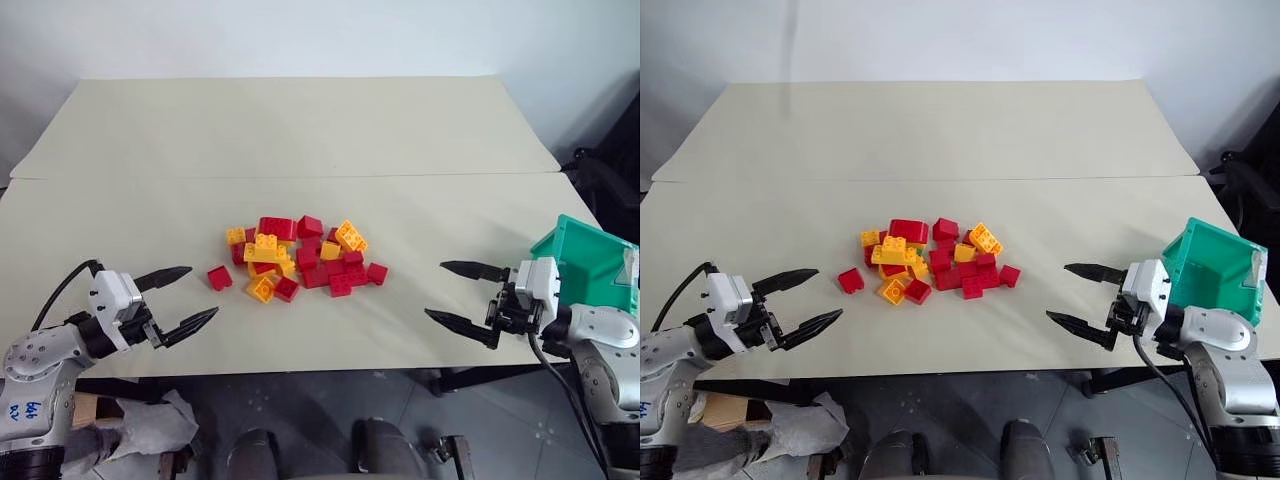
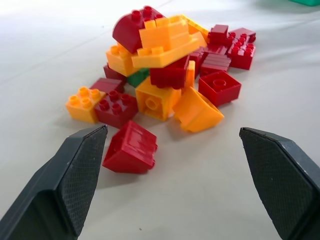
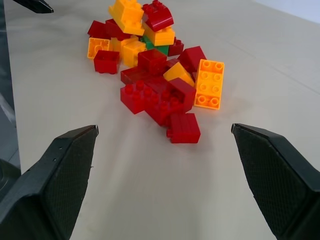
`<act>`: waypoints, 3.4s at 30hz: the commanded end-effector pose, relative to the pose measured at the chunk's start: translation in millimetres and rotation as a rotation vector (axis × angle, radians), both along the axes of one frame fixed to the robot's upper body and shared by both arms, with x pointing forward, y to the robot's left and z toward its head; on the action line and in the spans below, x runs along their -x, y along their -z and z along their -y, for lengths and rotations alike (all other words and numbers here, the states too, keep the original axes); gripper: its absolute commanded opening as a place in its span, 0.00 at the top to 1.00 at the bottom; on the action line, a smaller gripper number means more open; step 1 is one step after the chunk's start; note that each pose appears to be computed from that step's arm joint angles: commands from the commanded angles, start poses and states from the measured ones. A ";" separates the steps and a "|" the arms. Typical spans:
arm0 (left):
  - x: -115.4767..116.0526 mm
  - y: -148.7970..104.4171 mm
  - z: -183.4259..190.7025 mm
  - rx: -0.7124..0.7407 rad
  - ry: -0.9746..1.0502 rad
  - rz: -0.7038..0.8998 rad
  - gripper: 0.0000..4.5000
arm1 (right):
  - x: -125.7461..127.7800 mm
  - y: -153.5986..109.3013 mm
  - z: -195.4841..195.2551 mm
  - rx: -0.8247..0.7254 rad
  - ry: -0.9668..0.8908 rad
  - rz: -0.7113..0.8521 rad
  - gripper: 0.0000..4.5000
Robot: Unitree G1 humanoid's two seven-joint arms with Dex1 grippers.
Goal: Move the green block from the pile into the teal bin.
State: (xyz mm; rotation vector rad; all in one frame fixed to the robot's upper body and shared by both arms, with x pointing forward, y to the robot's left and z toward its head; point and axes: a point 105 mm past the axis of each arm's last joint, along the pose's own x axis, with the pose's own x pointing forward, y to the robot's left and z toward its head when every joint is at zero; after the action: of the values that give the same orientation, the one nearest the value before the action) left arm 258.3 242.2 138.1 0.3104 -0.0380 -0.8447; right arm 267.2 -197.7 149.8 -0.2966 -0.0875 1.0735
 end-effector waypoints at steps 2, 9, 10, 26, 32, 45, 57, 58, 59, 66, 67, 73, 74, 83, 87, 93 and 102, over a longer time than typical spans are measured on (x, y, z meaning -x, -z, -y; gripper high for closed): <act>1.0 -9.7 4.0 -0.014 0.015 0.051 0.00 | 1.4 -4.7 -1.3 0.006 -0.008 0.027 0.00; 1.8 -13.7 -5.1 0.078 -0.033 0.031 0.00 | -1.4 -14.9 -19.3 -0.043 -0.049 0.047 0.00; 1.6 -13.5 -8.8 0.089 -0.057 0.032 0.00 | -2.0 -18.7 -24.4 -0.060 -0.060 0.052 0.00; 59.1 25.7 -73.2 0.259 -0.409 -0.071 0.27 | -2.2 -49.6 -57.8 -0.123 -0.143 0.105 0.00; 57.4 18.8 -48.1 0.244 -0.274 -0.094 0.71 | -3.6 -44.8 -51.3 -0.100 -0.140 0.095 0.00; -26.6 -0.3 85.4 0.004 0.356 -0.137 0.99 | 4.7 -30.6 -30.4 -0.064 -0.033 0.085 0.00; -132.0 -32.8 95.9 0.139 0.068 -0.025 0.99 | 15.9 -30.2 -30.7 -0.097 0.056 0.112 0.00; -138.2 -33.2 90.8 0.137 0.027 -0.010 0.99 | 16.1 -29.7 -31.0 -0.099 0.061 0.112 0.00; -141.9 -33.2 88.0 0.135 0.003 0.001 0.99 | 16.6 -29.3 -30.9 -0.100 0.064 0.111 0.00; -130.6 -18.2 80.9 0.048 0.084 -0.029 0.99 | 15.7 -29.3 -32.8 -0.109 0.074 0.115 0.00; -126.8 -16.3 80.2 0.025 0.107 -0.033 0.99 | 15.8 -29.2 -33.0 -0.110 0.074 0.114 0.00; -93.2 5.4 78.8 -0.193 0.291 -0.091 0.99 | 17.0 -28.1 -34.7 -0.112 0.068 0.108 0.00; -87.6 7.9 80.9 -0.221 0.324 -0.091 0.99 | 17.1 -27.9 -35.1 -0.113 0.066 0.105 0.00; -85.9 -3.6 51.8 -0.135 0.221 -0.073 0.99 | 18.2 -27.3 -33.3 -0.108 0.063 0.097 0.00; -74.8 -15.4 -0.5 0.018 0.072 -0.066 0.99 | 18.9 -27.6 -30.8 -0.107 0.062 0.089 0.00; -38.0 -6.4 -66.0 0.091 -0.174 -0.075 0.68 | 17.1 -29.0 -32.3 -0.131 0.041 0.051 0.00; -1.1 3.9 -59.4 0.108 -0.200 -0.127 0.06 | 12.9 -26.7 -29.1 -0.095 0.002 0.026 0.00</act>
State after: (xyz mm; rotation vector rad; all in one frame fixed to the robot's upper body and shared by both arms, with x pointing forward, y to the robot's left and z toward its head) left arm 257.1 313.2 117.4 0.1366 0.1268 -0.6276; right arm 255.2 -167.1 170.3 -0.2095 -0.1436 1.0498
